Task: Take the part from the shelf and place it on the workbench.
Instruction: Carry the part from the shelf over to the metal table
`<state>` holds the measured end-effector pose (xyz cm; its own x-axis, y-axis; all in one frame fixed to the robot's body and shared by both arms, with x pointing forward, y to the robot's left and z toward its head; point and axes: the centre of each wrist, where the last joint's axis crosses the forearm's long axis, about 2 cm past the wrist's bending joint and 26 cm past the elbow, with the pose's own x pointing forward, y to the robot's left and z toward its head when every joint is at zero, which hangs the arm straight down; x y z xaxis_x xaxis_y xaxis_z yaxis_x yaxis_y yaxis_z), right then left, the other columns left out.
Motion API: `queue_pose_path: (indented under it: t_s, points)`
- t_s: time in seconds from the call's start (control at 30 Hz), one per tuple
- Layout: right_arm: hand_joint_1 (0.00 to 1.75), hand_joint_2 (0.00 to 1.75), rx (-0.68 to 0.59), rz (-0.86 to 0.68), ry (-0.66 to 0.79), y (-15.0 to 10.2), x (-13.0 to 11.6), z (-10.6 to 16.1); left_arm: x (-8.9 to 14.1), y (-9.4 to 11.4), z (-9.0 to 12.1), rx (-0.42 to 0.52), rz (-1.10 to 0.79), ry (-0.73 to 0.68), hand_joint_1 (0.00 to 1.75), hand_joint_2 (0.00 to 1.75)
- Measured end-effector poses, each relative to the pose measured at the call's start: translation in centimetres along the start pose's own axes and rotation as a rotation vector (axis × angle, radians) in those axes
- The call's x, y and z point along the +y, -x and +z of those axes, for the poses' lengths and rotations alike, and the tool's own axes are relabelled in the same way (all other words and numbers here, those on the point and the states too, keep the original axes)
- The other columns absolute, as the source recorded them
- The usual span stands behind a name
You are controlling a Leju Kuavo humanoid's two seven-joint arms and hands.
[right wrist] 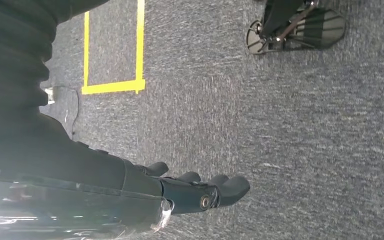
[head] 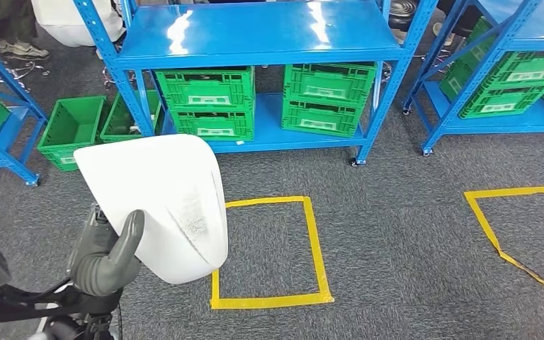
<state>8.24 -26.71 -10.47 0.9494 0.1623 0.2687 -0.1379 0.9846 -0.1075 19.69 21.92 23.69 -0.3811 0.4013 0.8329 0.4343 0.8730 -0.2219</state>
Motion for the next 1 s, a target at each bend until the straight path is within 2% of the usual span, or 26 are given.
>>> queue_pose_path:
  t_s: [1.0]
  points:
    - [0.00,1.75,0.008,0.001,0.016,0.05,-0.29,-0.03,0.03,-0.03,-0.25,-0.032,0.013,0.038,1.75,1.75]
